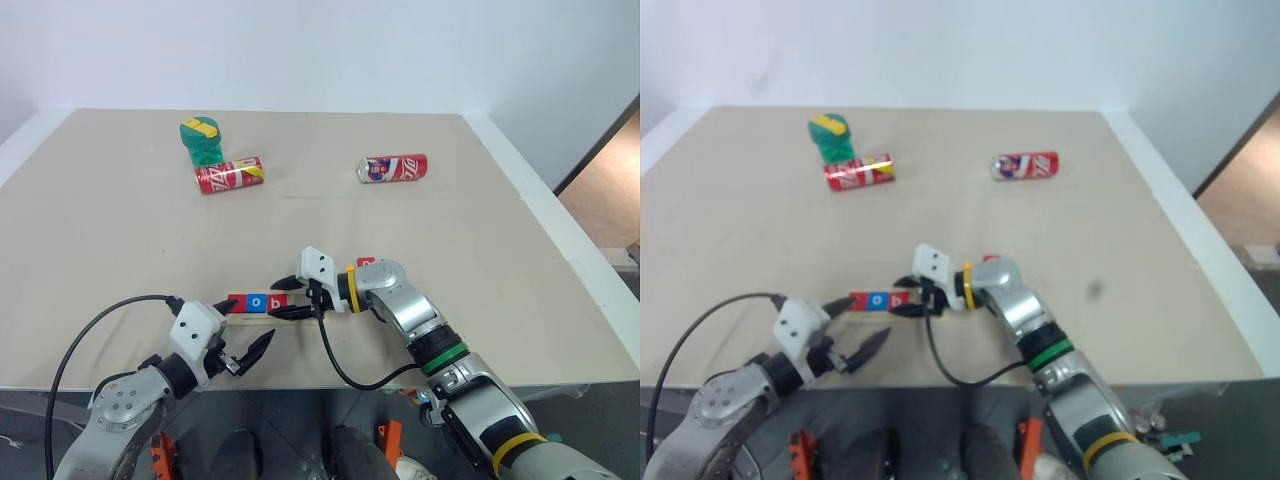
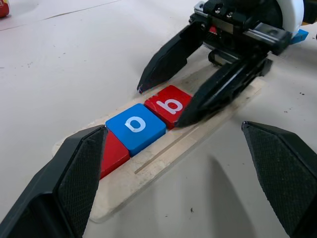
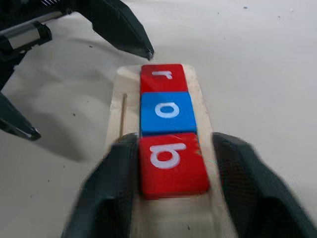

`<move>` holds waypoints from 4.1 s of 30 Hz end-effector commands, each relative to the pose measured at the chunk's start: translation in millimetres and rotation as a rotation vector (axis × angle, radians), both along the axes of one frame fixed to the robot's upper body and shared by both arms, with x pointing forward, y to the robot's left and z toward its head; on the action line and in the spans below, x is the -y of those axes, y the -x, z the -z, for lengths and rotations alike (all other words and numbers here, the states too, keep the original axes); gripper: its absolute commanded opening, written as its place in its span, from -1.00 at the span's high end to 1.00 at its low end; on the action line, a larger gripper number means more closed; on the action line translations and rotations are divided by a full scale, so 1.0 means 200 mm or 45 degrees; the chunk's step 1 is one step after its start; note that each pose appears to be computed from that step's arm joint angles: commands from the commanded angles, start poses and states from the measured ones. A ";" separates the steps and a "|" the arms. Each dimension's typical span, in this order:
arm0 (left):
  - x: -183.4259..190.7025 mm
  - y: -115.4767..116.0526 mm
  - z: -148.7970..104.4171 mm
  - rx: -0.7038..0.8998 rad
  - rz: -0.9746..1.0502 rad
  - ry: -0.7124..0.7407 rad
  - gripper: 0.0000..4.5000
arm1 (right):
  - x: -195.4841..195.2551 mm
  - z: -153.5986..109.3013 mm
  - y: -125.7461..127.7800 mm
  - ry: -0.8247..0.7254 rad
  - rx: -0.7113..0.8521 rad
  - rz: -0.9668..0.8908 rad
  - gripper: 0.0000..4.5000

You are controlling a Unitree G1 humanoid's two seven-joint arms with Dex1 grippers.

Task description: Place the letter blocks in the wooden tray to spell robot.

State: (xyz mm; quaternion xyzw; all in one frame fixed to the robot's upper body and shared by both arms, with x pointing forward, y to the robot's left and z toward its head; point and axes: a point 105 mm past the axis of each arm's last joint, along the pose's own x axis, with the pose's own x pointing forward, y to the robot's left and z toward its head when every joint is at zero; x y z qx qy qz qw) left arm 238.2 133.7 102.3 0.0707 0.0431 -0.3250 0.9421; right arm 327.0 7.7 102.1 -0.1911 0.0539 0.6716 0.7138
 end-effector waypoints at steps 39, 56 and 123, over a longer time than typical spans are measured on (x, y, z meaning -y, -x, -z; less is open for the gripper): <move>0.19 0.02 -0.14 0.046 0.582 -0.126 -1.00 | 0.62 -0.08 -0.18 -0.088 0.003 1.477 -0.85; 0.19 0.03 -0.11 -0.014 0.666 -0.167 -1.00 | 0.47 -0.17 0.10 -0.142 -0.146 1.466 0.46; 0.21 -0.09 -0.15 0.241 0.402 -0.072 -1.00 | 0.61 0.02 0.14 0.179 -0.033 0.464 -0.09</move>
